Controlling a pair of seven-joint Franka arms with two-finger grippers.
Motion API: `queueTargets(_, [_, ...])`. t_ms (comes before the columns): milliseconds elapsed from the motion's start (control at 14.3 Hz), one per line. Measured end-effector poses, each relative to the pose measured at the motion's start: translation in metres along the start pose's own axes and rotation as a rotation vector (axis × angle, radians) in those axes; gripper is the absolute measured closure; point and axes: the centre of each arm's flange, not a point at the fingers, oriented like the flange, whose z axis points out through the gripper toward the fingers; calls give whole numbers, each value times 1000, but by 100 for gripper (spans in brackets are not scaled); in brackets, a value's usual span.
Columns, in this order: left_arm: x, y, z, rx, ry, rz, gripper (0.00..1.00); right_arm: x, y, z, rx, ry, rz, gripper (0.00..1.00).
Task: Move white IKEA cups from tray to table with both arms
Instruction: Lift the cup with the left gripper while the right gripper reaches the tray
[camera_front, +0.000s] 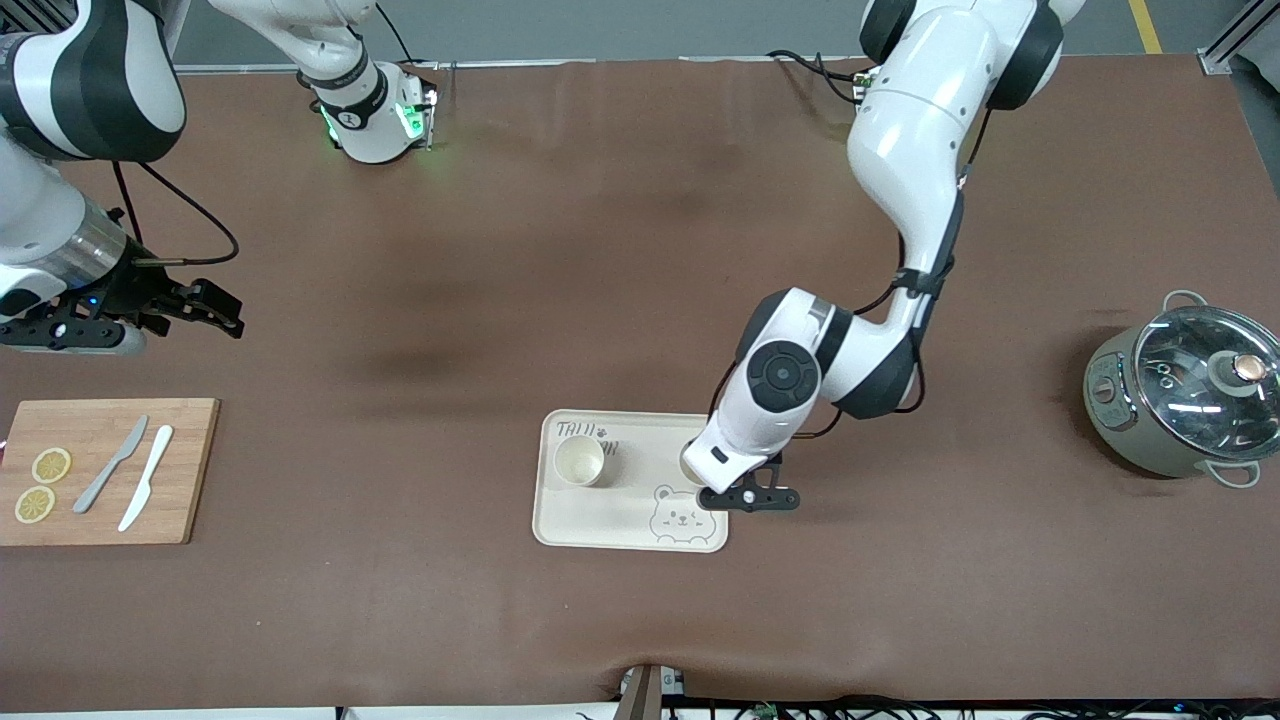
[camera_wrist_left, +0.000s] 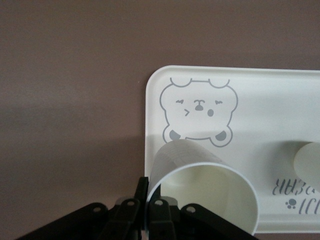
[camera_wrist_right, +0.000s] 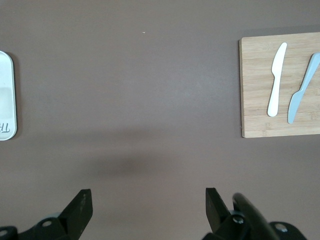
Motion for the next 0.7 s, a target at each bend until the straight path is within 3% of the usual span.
queueTargets(350, [-1, -33, -70, 17, -60, 45, 96, 0, 0, 0, 0, 0, -1, 0])
queueTargets(700, [-26, -92, -87, 20, -88, 116, 96, 0, -14, 0, 3, 2, 55, 0])
